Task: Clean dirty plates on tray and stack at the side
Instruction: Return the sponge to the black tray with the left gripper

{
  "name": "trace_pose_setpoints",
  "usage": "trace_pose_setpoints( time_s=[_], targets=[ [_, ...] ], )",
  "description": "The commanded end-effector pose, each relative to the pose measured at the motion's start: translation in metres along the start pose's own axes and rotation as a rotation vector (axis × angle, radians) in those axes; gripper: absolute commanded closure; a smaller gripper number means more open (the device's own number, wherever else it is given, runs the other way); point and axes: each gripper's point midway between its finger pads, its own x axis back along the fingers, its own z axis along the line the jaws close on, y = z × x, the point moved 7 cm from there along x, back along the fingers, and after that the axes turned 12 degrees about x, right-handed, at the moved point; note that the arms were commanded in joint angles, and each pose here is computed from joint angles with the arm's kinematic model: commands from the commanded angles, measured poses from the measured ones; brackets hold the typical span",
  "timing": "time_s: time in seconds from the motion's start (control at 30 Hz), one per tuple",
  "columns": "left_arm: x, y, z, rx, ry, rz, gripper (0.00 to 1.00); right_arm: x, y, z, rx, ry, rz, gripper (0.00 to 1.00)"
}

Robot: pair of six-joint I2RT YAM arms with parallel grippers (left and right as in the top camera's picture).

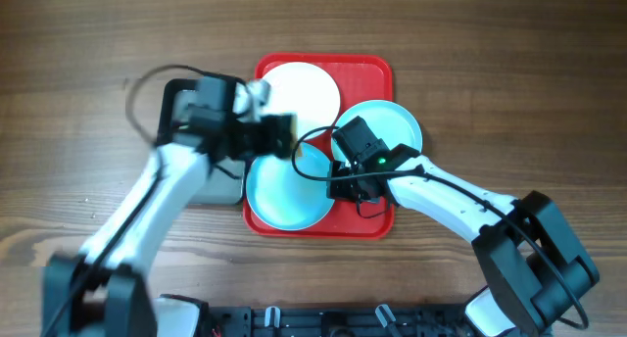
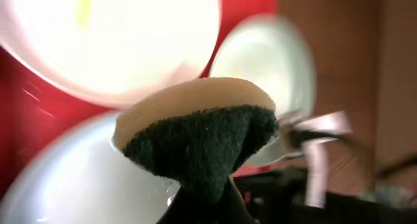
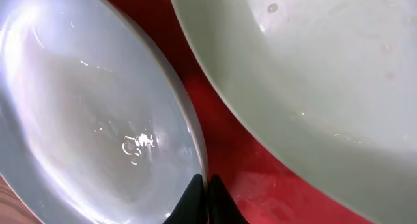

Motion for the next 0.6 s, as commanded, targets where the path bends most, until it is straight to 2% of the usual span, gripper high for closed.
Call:
trace_pose_setpoints(
  time_s=[0.0, 0.07, 0.2, 0.23, 0.43, 0.57],
  targets=[
    [0.045, 0.016, 0.0, -0.019, 0.01, -0.146, 0.96, -0.003, -0.001, 0.004, 0.006, 0.023, 0.018, 0.96],
    [0.059, 0.022, 0.018, -0.012, 0.123, -0.217, 0.96, -0.003, -0.001, 0.004, 0.006, 0.023, 0.018, 0.96],
    [0.082, 0.034, 0.073, 0.083, 0.502, -0.364, 0.96, -0.003, -0.001, 0.004, 0.006, 0.021, 0.015, 0.96],
    [0.084, 0.035, 0.081, 0.097, 0.551, -0.378, 0.96, -0.003, -0.001, 0.004, 0.006, 0.021, 0.015, 0.96],
    [0.074, 0.037, 0.109, 0.052, 0.632, -0.32, 0.96, -0.003, -0.001, 0.004, 0.006, 0.021, 0.016, 0.96],
    [0.055, 0.056, 0.122, 0.052, 0.626, -0.348, 0.96, -0.003, -0.001, 0.004, 0.006, 0.021, 0.016, 0.96]
  ],
)
